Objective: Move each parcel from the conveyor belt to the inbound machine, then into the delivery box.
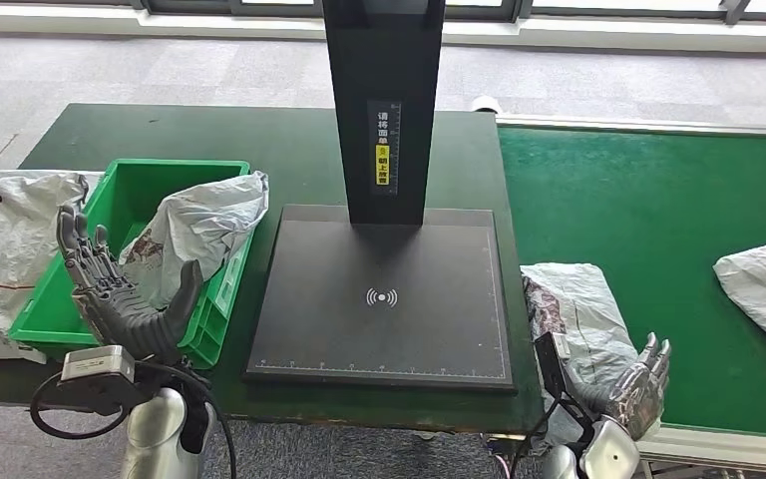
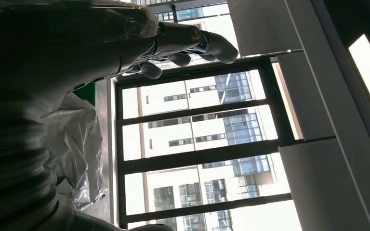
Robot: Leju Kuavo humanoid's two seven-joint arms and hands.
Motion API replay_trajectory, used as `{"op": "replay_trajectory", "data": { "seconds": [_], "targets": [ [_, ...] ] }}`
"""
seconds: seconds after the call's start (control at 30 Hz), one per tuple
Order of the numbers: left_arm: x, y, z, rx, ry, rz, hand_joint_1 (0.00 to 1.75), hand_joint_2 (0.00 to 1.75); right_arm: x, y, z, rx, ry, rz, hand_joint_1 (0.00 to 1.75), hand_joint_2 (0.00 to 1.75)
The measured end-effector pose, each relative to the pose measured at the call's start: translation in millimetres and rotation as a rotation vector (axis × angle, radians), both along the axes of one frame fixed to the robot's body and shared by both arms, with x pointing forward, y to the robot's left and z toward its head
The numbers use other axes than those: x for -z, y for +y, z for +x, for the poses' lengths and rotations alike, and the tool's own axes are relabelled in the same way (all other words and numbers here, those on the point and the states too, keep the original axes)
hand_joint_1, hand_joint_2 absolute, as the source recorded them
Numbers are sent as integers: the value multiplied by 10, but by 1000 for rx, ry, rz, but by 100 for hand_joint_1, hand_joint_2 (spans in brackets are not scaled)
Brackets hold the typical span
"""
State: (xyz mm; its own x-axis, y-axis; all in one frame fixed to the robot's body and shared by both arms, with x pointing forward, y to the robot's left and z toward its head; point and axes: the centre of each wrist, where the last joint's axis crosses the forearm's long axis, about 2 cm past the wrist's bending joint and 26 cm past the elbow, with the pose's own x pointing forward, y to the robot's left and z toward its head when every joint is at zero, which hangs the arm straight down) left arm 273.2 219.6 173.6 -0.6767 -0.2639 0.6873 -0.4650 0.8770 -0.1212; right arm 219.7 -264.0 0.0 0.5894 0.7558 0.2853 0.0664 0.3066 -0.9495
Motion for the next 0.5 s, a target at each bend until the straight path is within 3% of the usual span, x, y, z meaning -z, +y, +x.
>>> {"op": "replay_trajectory", "data": {
  "seconds": [0.27, 0.4, 0.5],
  "targets": [
    [45, -13, 0, -1, 19, 9, 0, 175, 108, 3, 14, -25, 69, 33, 0, 175],
    [64, -14, -16, -2, 26, 24, 0, 175, 166, 27, 35, -58, 120, 78, 175, 175],
    [82, -18, -22, 5, 33, 34, 0, 175, 199, 41, 45, -67, 148, 97, 175, 175]
  ]
}}
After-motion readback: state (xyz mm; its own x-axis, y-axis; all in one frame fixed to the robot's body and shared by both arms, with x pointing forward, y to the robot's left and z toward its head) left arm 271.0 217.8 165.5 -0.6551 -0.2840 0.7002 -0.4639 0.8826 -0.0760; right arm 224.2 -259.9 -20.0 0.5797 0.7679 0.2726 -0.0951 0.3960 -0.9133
